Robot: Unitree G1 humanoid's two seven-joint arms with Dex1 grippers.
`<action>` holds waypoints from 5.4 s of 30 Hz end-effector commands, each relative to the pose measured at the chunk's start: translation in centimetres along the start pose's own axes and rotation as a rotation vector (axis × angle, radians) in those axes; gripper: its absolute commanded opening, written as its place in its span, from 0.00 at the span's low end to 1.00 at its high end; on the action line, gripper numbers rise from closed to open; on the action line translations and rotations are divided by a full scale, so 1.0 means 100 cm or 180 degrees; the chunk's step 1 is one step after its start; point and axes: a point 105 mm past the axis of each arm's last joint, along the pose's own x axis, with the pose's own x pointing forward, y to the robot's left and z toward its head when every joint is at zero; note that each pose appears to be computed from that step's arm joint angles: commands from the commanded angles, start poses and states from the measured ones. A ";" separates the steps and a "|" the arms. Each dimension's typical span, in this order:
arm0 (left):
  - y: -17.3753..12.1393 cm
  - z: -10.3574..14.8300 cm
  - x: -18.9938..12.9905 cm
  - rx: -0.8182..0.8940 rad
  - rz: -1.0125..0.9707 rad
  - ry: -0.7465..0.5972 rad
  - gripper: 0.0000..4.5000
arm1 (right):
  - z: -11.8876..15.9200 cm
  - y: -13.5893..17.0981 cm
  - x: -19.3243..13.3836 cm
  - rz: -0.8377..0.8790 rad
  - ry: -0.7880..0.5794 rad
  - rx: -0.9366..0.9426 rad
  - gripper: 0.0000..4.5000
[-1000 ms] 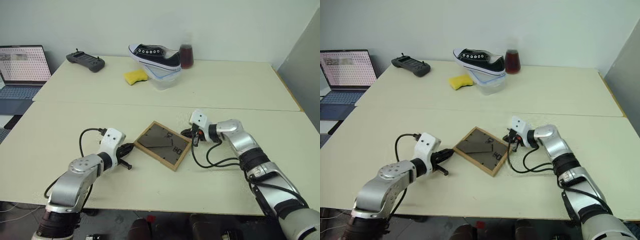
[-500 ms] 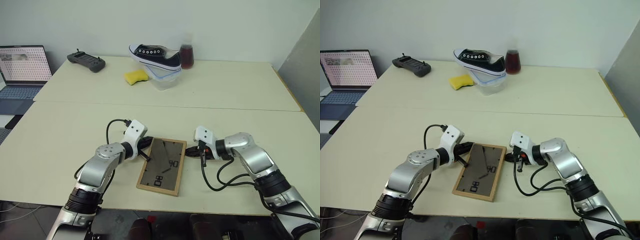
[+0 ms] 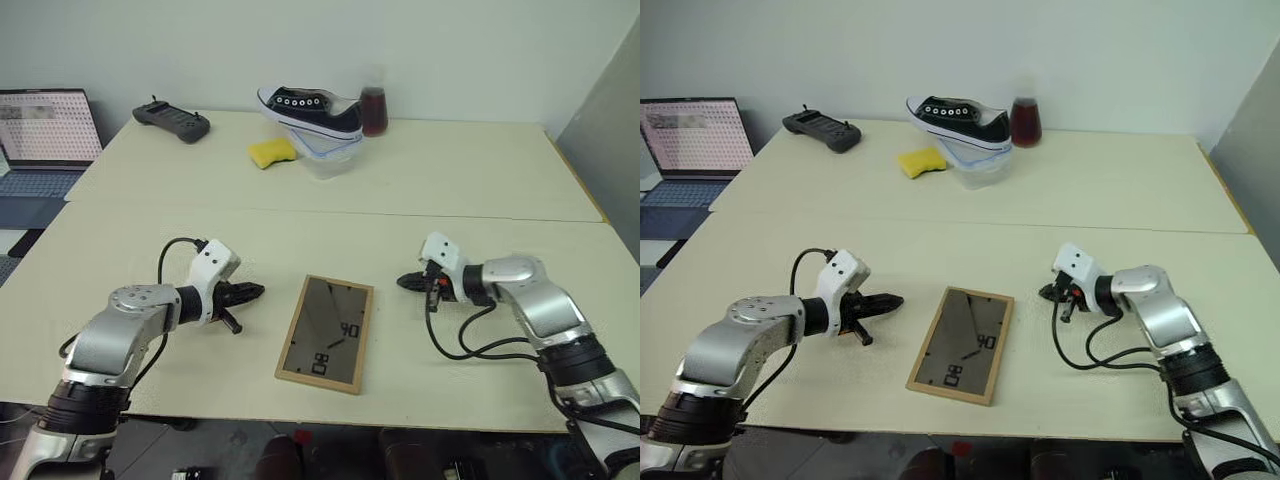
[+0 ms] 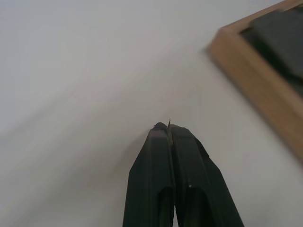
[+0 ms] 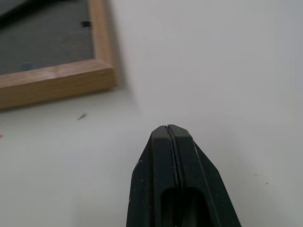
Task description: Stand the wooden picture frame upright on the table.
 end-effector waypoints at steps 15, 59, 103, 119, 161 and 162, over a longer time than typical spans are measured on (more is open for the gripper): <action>-0.049 -0.025 -0.016 -0.1723 -0.1455 0.0785 0.87 | 0.002 0.051 0.027 0.0418 -0.0129 0.0159 0.00; -0.110 -0.033 0.021 -0.1882 -0.1956 0.0541 0.99 | 0.015 0.076 0.031 0.0712 -0.0087 0.0059 0.00; -0.060 0.088 0.026 -0.0646 -0.1461 -0.0657 0.29 | 0.157 0.032 0.015 0.0628 -0.1358 0.0374 0.99; -0.057 0.084 0.015 -0.0898 -0.1571 -0.0661 0.29 | 0.149 0.073 -0.028 0.1407 -0.1479 0.0504 0.99; -0.107 0.066 0.003 -0.2570 -0.2488 -0.0320 0.29 | 0.125 0.027 -0.013 -0.1434 -0.2383 -0.4964 0.61; -0.107 0.066 0.003 -0.2565 -0.2491 -0.0318 0.29 | 0.126 0.027 -0.014 -0.1436 -0.2392 -0.4972 0.56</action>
